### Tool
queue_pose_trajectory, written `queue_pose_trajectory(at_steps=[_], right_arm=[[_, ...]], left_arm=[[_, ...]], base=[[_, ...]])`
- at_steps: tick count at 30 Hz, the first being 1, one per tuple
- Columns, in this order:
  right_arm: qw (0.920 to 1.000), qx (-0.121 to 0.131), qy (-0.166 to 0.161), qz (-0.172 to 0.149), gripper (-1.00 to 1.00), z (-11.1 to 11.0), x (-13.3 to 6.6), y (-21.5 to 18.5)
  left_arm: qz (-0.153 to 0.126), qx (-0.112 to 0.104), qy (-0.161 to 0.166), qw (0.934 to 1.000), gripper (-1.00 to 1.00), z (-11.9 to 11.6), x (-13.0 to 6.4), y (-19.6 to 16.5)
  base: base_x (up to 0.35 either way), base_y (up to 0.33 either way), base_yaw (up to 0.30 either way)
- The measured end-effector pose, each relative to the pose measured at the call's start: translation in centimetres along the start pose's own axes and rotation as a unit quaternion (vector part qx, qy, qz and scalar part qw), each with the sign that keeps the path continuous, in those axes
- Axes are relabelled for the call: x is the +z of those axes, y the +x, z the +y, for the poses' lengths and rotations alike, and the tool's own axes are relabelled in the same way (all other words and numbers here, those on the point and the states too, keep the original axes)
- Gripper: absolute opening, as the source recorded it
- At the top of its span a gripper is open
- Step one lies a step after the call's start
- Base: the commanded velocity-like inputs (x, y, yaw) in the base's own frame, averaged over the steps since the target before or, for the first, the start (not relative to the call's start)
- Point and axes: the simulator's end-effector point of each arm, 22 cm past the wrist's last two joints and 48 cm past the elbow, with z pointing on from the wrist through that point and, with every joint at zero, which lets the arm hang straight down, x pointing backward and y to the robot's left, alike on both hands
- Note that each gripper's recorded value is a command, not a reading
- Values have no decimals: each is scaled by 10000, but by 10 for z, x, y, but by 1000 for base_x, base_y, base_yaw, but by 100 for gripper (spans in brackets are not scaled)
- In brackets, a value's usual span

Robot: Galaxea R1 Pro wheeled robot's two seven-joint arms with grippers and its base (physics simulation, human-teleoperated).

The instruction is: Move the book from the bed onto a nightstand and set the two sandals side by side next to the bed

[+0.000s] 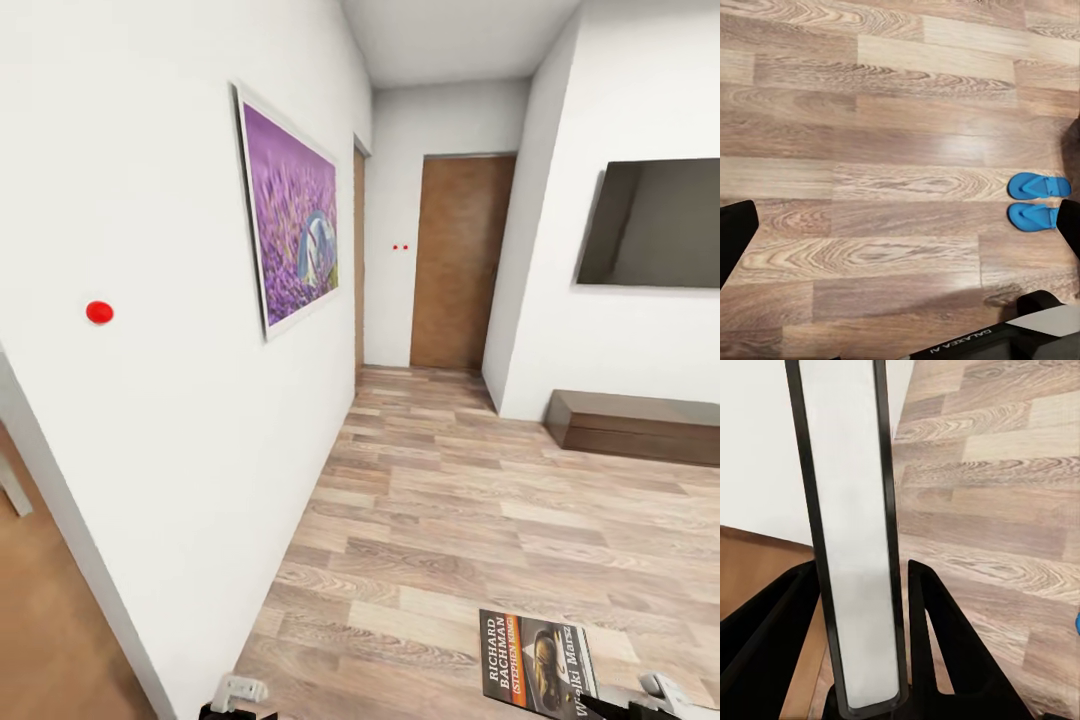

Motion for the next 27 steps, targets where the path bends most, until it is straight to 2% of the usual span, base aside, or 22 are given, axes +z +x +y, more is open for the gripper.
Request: queue_pose_trajectory(at_steps=[22, 27], right_arm=[[10000, 4, 1, 0, -100, 0, 0, 0], [10000, 10, -3, -32, -100, 0, 0, -1]], left_arm=[[0, 5, 1, 10000, 100, 0, 0, 0], [5, 7, 3, 10000, 100, 0, 0, 0]], base=[[25, 0, 291], [49, 0, 127]])
